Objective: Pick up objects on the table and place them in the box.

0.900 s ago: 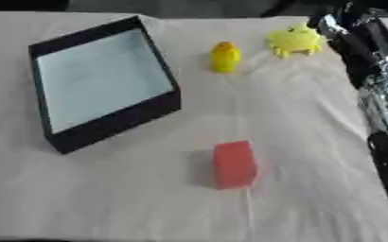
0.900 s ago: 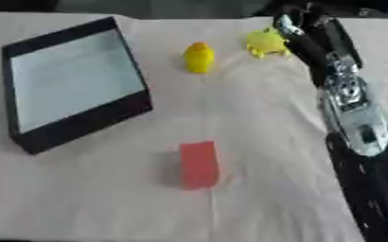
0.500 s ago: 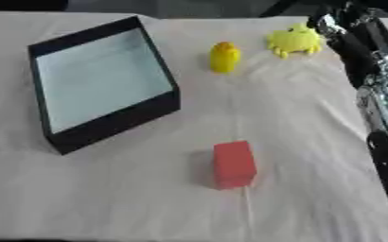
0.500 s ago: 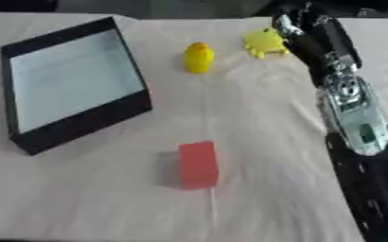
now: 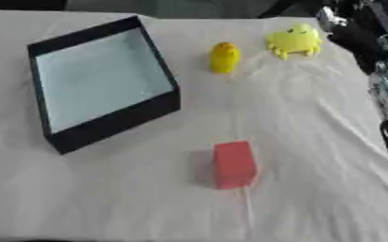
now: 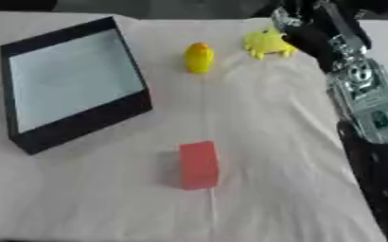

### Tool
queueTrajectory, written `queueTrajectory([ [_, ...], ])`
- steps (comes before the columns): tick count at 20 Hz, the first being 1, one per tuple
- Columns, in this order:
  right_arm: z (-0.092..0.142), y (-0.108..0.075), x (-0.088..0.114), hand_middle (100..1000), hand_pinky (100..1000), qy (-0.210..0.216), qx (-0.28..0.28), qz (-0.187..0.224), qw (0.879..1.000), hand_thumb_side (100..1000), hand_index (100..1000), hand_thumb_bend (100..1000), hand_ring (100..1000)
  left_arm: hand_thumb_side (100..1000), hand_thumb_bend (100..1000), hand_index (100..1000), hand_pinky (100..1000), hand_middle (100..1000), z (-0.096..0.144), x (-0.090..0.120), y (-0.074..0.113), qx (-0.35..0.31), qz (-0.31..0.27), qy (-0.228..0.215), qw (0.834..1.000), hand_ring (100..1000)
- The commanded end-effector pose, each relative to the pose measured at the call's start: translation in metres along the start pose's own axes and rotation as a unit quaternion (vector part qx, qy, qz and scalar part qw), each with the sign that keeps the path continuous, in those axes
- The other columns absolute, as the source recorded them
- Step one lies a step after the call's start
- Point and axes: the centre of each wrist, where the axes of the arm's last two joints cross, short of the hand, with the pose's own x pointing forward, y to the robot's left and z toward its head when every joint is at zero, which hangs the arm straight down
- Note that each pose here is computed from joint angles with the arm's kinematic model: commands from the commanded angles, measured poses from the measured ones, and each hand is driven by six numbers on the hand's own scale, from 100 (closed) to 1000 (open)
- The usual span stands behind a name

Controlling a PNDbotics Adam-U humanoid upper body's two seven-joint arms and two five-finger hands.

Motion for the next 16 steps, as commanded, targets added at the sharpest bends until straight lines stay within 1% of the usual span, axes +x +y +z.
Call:
queueTrajectory([
  [1, -0.002, -0.016, 0.025, 675, 908, -0.033, 0.049, 0.059, 0.997, 362, 876, 100, 781, 846, 161, 796, 854, 761, -0.004, 0.005, 0.005, -0.001, -0.011, -0.011, 1.000, 738],
  [4, -0.003, -0.021, 0.037, 681, 907, -0.047, 0.090, 0.093, 0.990, 365, 876, 100, 784, 846, 160, 797, 855, 761, -0.004, 0.005, 0.006, -0.002, -0.014, -0.011, 1.000, 739],
  [8, 0.001, -0.028, 0.046, 690, 906, -0.055, 0.131, 0.129, 0.981, 384, 875, 104, 789, 846, 159, 797, 855, 762, -0.004, 0.004, 0.007, -0.003, -0.018, -0.010, 1.000, 739],
  [13, 0.005, -0.032, 0.059, 703, 906, -0.071, 0.168, 0.165, 0.969, 393, 878, 157, 796, 846, 158, 797, 855, 762, -0.004, 0.004, 0.008, -0.005, -0.022, -0.010, 1.000, 739],
  [16, 0.007, -0.029, 0.065, 708, 906, -0.089, 0.196, 0.177, 0.960, 427, 884, 189, 799, 847, 157, 796, 856, 762, -0.004, 0.004, 0.008, -0.007, -0.023, -0.009, 1.000, 739],
])
